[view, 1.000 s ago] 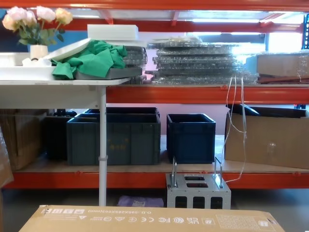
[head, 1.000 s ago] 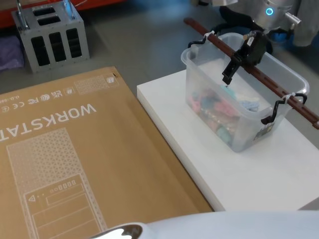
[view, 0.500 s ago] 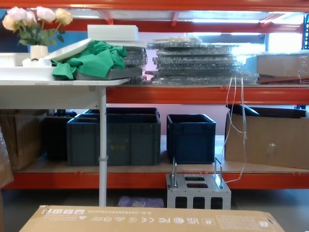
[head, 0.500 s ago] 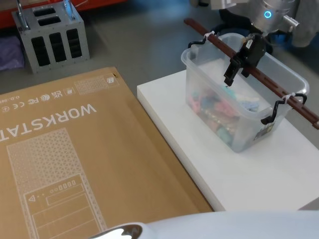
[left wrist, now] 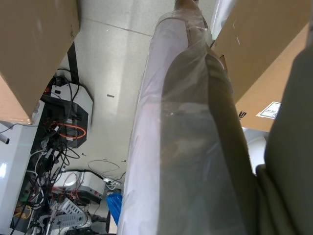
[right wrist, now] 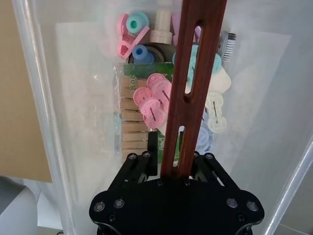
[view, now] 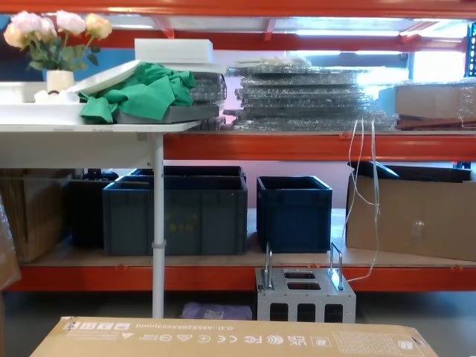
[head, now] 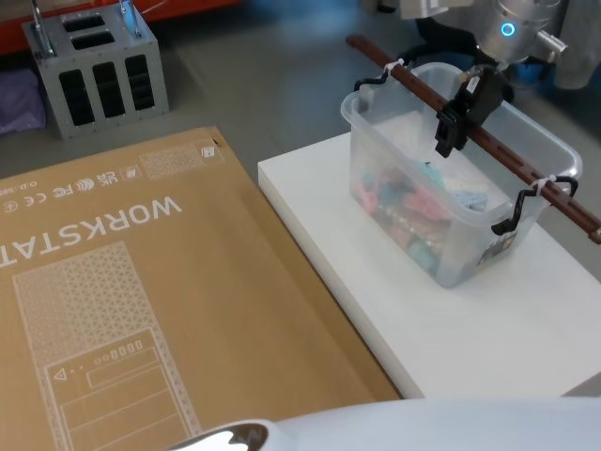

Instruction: Use one hand to grasp the basket and place it at the designated location.

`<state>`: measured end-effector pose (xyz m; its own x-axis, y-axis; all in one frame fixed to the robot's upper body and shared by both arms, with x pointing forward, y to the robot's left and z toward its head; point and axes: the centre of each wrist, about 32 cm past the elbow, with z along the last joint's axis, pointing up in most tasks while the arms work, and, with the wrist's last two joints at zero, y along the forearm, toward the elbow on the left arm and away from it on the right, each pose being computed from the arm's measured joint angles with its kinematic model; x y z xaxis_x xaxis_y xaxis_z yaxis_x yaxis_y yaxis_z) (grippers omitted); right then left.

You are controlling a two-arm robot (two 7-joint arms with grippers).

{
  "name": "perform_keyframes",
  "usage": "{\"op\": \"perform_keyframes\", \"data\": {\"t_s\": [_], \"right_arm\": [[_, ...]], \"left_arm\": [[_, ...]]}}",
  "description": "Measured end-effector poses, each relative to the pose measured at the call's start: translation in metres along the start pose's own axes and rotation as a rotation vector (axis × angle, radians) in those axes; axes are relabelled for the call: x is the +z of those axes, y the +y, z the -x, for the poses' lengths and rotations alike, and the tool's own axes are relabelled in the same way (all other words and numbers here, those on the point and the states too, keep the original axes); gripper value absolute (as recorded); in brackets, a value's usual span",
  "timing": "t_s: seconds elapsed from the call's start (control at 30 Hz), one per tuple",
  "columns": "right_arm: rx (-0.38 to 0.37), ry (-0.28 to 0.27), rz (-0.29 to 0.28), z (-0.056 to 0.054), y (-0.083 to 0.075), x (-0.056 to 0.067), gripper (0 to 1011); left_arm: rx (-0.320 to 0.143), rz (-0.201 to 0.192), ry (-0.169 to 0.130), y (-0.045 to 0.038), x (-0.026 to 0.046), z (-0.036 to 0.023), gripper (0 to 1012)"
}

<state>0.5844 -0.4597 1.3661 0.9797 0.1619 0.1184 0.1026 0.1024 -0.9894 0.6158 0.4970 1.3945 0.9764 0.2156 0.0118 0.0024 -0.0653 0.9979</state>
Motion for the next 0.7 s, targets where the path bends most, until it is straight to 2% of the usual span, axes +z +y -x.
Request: {"op": "perform_keyframes", "data": {"t_s": [0.1, 0.13, 0.33, 0.7], "right_arm": [[0.000, 0.004, 0.001, 0.0008, -0.0002, -0.0011, 234], [0.000, 0.007, 0.002, 0.0013, -0.0003, -0.0017, 167], [-0.001, 0.016, 0.002, 0.0024, -0.0006, -0.0033, 0], [-0.003, 0.023, 0.001, 0.0020, -0.0008, -0.0044, 0]], "left_arm": [[0.000, 0.000, 0.000, 0.0000, 0.0000, 0.0000, 0], [0.000, 0.000, 0.000, 0.0000, 0.0000, 0.0000, 0], [0.000, 0.000, 0.000, 0.0000, 0.0000, 0.0000, 0], [0.000, 0.000, 0.000, 0.0000, 0.0000, 0.0000, 0]]}}
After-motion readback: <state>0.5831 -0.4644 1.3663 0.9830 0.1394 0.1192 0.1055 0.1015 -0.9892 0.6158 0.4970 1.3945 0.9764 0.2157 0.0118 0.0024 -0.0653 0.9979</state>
